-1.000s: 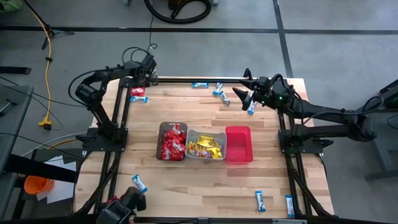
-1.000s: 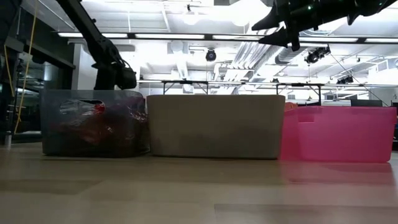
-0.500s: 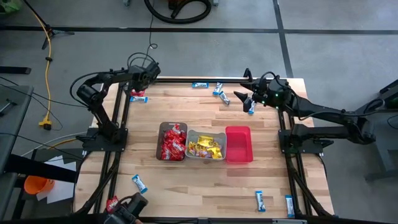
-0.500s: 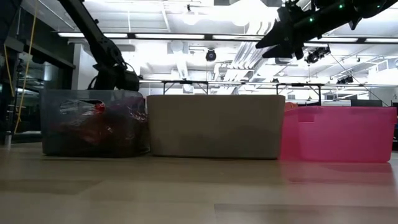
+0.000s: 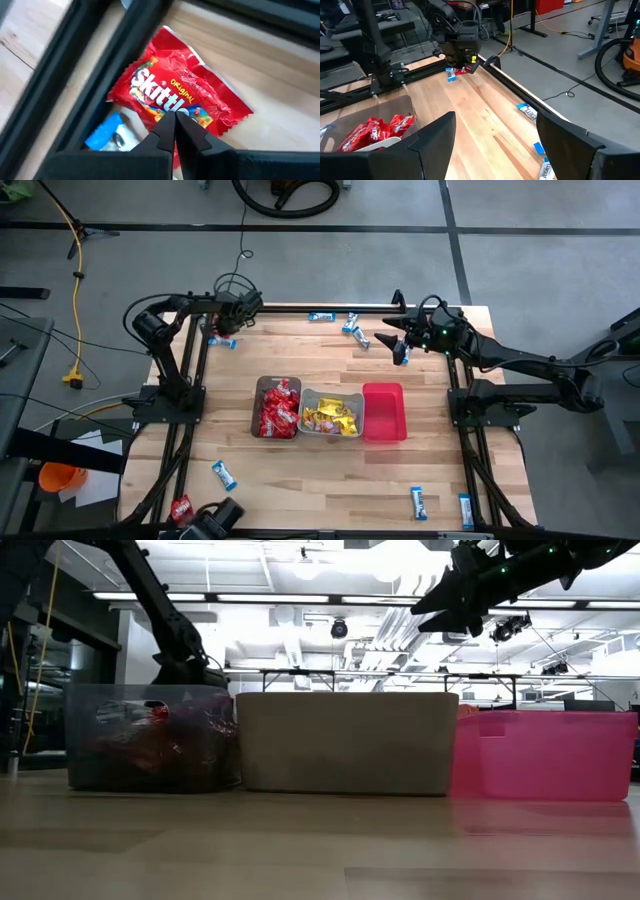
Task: Sort candy
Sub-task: Put the red candy into the black bin
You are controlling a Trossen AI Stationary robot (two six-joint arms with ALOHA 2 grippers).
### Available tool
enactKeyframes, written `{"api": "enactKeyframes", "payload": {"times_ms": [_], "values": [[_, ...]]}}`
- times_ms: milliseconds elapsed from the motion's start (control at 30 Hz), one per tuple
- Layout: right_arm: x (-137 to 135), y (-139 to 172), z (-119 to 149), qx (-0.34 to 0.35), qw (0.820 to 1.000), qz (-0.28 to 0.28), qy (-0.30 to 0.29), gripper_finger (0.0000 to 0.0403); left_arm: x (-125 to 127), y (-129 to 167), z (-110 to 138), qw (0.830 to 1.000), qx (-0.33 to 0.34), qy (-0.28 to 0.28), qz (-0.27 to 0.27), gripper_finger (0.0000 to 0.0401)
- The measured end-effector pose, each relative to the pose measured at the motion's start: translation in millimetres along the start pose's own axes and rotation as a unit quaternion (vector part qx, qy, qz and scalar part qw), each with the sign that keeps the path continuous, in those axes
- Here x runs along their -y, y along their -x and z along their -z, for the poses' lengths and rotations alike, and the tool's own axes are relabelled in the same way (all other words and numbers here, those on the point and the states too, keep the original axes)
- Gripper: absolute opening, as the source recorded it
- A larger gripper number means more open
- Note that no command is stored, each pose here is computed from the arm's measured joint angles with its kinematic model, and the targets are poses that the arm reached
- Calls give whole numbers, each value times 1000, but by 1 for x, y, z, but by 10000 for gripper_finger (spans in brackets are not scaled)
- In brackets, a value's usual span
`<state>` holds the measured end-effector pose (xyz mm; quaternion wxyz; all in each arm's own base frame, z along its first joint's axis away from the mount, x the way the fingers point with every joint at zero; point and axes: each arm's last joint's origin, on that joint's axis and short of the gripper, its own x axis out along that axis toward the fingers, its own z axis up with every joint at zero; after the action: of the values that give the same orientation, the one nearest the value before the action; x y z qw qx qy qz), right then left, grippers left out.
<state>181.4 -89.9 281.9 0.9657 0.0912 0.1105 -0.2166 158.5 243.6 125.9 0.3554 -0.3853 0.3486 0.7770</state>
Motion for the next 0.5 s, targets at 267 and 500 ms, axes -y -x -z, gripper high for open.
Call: {"api": "enactKeyframes", "payload": {"times_ms": [267, 500], "values": [[0, 0, 0, 0, 1000, -1, 0, 273, 20, 16, 18, 995, -18, -22, 91, 0], [0, 0, 0, 0, 1000, -1, 13, 273, 35, 43, 60, 985, -18, -95, 144, 0]]}}
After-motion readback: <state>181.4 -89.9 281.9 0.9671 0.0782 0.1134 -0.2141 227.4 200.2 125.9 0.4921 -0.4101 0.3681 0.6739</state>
